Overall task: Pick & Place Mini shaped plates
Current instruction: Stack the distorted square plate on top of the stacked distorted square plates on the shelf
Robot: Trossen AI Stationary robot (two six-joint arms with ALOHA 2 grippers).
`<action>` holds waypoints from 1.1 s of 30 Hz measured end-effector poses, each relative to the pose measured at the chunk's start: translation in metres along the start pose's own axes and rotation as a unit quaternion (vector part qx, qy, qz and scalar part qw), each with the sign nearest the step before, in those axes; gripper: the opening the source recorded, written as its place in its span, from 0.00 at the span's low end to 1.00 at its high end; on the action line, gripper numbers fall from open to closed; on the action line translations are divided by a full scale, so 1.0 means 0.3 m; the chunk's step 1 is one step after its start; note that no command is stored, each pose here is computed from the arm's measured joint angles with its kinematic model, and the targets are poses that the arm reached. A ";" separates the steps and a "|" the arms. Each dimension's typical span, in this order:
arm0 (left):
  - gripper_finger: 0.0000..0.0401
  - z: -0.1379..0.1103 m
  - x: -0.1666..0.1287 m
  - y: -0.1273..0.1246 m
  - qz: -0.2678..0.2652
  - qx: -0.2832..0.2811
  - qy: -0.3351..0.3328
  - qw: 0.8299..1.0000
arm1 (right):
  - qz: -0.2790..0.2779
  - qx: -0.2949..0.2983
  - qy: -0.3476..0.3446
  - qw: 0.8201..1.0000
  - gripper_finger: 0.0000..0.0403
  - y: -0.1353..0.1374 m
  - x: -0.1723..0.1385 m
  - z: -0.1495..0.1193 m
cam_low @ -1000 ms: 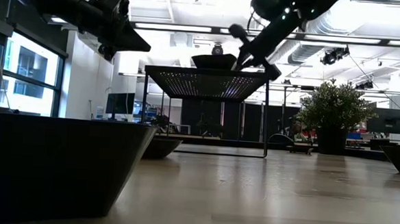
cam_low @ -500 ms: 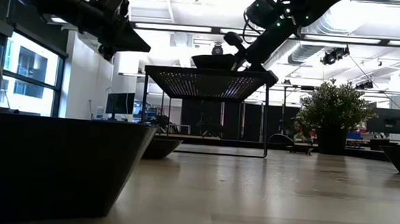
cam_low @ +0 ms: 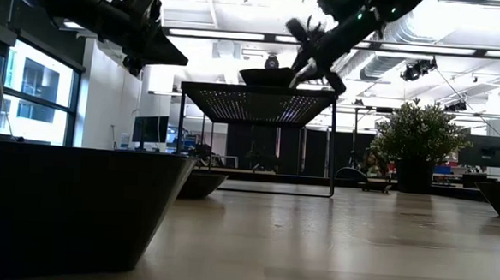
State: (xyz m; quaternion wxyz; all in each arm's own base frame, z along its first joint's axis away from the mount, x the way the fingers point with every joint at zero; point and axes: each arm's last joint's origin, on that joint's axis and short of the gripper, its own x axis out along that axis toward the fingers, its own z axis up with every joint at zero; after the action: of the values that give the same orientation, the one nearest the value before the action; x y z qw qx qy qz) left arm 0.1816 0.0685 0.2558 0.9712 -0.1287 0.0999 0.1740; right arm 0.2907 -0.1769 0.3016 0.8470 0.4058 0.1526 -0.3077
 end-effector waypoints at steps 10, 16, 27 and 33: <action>0.00 0.000 0.000 0.000 -0.002 0.000 0.001 1.000 | 0.046 -0.247 -0.002 0.968 0.04 0.181 -0.201 -0.115; 0.00 -0.002 0.001 0.000 -0.002 0.000 0.003 1.000 | 0.070 -0.306 0.049 0.948 0.01 0.260 -0.270 -0.243; 0.00 -0.018 0.001 0.003 0.003 -0.001 0.028 1.000 | 0.052 -0.284 0.210 0.934 0.02 0.280 -0.445 -0.445; 0.00 -0.021 0.001 0.004 0.005 -0.001 0.032 0.999 | -0.016 -0.267 0.271 0.925 0.02 0.256 -0.513 -0.571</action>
State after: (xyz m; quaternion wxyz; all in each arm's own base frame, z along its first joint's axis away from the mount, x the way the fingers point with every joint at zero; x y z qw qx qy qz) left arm 0.1805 0.0679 0.2496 0.9665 -0.1350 0.1314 0.1743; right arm 0.2212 0.0551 0.3184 0.8455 0.2297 0.4591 -0.1469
